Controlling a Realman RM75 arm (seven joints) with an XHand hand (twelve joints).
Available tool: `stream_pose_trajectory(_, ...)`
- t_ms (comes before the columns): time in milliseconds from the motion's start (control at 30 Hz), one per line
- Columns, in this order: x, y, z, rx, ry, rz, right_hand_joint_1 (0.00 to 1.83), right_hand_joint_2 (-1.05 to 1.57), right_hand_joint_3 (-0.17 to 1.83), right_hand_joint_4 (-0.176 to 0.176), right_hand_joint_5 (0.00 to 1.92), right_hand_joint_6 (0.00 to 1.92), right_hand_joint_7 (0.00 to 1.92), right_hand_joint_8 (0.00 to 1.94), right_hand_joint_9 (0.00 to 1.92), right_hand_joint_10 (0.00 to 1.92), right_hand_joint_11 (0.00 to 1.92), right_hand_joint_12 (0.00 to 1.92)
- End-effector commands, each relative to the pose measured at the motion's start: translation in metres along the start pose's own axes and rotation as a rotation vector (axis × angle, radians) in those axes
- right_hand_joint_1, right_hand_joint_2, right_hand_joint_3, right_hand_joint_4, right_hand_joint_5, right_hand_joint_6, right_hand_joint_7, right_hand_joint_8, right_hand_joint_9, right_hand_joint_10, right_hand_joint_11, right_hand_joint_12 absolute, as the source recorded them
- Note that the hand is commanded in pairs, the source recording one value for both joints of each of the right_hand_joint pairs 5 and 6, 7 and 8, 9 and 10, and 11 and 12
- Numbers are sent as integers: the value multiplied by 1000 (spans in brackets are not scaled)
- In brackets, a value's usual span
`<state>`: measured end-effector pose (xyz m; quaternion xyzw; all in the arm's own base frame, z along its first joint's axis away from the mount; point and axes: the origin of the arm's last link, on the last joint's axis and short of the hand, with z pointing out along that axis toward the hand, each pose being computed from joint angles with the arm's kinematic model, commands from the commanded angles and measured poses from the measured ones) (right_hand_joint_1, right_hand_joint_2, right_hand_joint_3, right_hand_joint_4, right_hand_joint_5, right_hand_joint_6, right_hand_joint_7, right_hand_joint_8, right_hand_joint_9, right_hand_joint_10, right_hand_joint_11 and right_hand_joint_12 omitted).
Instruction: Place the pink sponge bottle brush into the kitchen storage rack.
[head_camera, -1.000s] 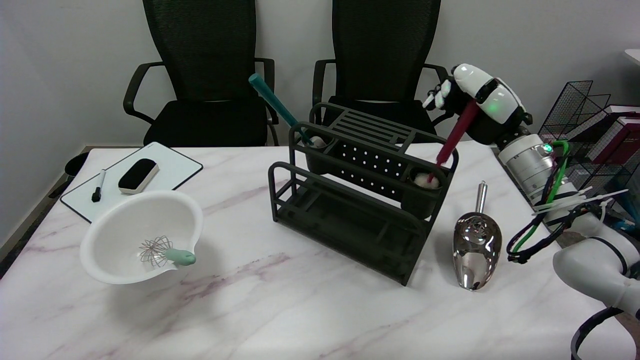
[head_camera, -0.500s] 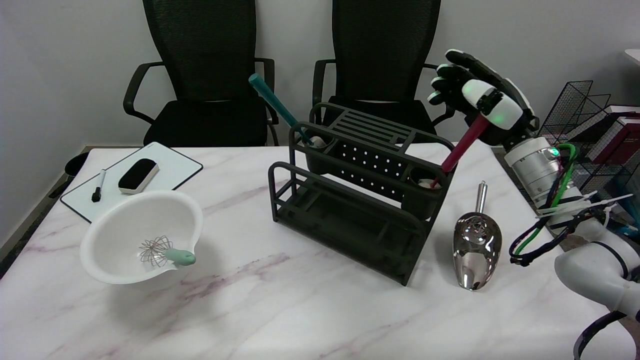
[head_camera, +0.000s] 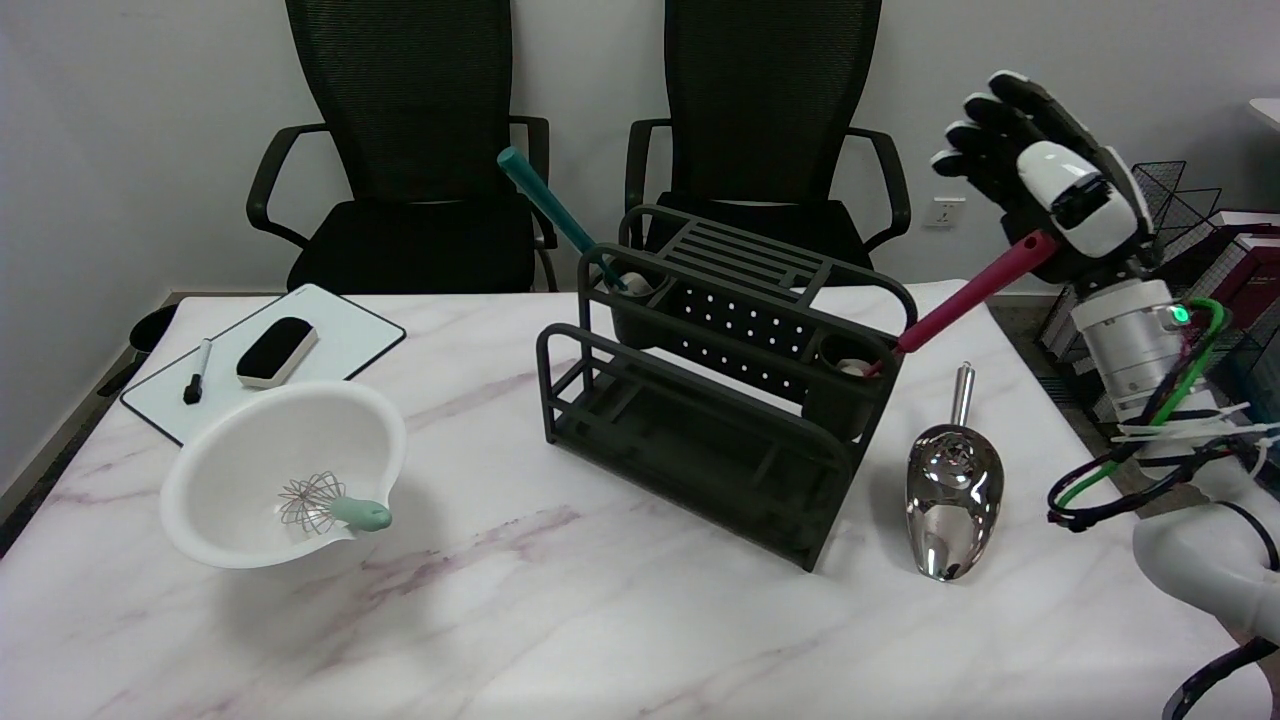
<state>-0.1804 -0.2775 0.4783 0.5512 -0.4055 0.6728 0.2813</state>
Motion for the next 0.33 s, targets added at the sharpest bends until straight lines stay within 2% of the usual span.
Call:
stream_pose_trajectory(33, 71, -9, -55, 70, 233, -73, 1042, 456, 1385, 0, 608, 608, 666, 666, 726, 726, 843, 843)
stream_pose_trajectory(100, 74, -5, -58, 55, 239, -82, 1041, 466, 1366, 0, 609, 609, 683, 683, 722, 722, 841, 841)
stream_pose_trajectory(267, 62, 3, -57, 65, 199, -59, 1035, 508, 1261, 0, 598, 598, 923, 923, 878, 878, 912, 912)
stream_pose_trajectory(333, 72, 3, -65, 88, 249, -73, 1035, 513, 1219, 0, 592, 592, 982, 982, 939, 939, 955, 955)
